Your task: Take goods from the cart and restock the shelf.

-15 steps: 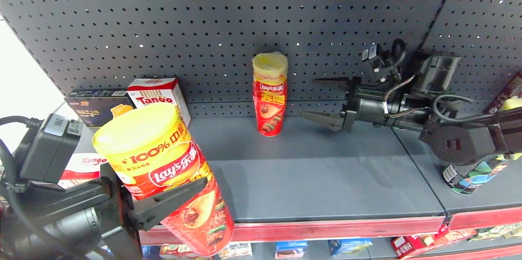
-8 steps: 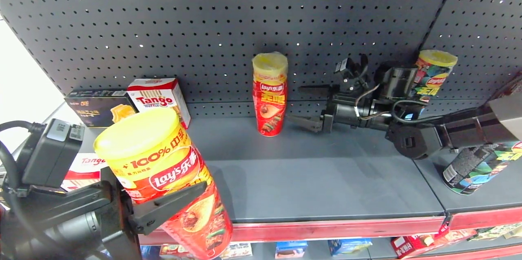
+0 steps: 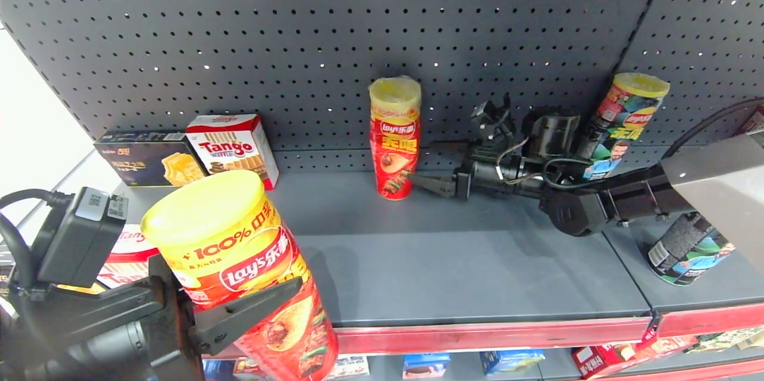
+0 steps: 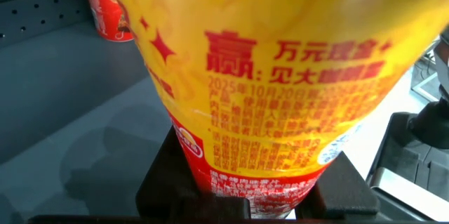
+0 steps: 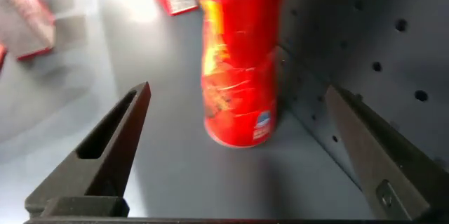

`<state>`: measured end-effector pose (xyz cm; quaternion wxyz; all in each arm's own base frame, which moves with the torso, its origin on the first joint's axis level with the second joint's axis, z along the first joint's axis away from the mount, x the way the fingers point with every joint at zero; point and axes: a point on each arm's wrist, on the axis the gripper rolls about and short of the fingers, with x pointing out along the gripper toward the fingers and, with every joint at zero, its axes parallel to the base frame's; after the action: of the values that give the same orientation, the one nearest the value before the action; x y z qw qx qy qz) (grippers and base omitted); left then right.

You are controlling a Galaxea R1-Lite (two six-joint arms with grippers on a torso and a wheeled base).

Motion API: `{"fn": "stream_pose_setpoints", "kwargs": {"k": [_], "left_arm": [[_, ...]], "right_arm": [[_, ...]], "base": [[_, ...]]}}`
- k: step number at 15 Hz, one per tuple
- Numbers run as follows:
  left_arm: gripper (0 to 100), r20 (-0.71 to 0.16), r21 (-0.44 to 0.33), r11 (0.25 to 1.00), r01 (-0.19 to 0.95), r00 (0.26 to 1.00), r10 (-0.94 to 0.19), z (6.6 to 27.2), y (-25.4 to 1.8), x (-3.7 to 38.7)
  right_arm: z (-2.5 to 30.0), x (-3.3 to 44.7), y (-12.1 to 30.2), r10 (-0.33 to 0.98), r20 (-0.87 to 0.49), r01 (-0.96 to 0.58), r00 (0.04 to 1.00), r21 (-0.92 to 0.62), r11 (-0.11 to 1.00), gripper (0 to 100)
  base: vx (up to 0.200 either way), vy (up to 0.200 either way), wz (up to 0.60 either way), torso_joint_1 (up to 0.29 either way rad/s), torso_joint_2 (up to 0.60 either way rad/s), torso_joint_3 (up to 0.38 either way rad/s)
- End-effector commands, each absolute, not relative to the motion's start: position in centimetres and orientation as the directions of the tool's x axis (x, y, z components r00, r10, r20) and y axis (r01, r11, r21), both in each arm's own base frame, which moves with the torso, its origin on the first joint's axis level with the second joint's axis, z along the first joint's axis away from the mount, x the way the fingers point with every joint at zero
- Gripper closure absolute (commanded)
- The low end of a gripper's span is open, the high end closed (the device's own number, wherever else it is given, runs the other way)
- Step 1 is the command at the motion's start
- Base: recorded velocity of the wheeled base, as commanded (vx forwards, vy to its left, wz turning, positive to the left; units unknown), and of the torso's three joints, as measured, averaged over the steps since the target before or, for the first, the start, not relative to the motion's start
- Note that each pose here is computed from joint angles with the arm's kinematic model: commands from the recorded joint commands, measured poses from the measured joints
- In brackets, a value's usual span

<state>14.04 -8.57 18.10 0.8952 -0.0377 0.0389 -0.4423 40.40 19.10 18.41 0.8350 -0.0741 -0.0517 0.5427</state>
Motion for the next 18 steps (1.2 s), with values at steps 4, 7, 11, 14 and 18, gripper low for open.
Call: {"fn": "stream_pose_setpoints", "kwargs": {"k": [4, 7, 11, 14, 18], "left_arm": [[100, -0.038, -0.104, 0.606, 0.788, 0.606, -0.795, 18.0, -8.5, 14.0], [100, -0.038, -0.104, 0.607, 0.787, 0.607, -0.794, 18.0, -8.5, 14.0], [100, -0.035, -0.103, 0.609, 0.787, 0.609, -0.793, 18.1, -8.5, 13.9], [100, -0.036, -0.102, 0.607, 0.788, 0.607, -0.794, 18.1, -8.5, 14.0], [100, -0.042, -0.106, 0.609, 0.786, 0.608, -0.793, 17.9, -8.4, 13.9]], "right_arm": [[17.5, 40.2, 21.8, 0.930, 0.003, -0.916, 0.368, -0.168, 0.364, 0], [17.2, 39.7, 22.7, 0.932, -0.002, -0.921, 0.361, -0.160, 0.356, 0], [17.4, 38.1, 22.3, 0.936, -0.022, -0.926, 0.352, -0.149, 0.346, 0], [17.4, 38.0, 22.2, 0.927, -0.025, -0.918, 0.374, -0.149, 0.366, 0], [17.3, 40.1, 23.3, 0.894, 0.011, -0.883, 0.448, -0.153, 0.444, 0]], "base": [[0.000, 0.000, 0.00, 0.000, 0.00, 0.000], [0.000, 0.000, 0.00, 0.000, 0.00, 0.000], [0.000, 0.000, 0.00, 0.000, 0.00, 0.000], [0.000, 0.000, 0.00, 0.000, 0.00, 0.000], [0.000, 0.000, 0.00, 0.000, 0.00, 0.000]]}}
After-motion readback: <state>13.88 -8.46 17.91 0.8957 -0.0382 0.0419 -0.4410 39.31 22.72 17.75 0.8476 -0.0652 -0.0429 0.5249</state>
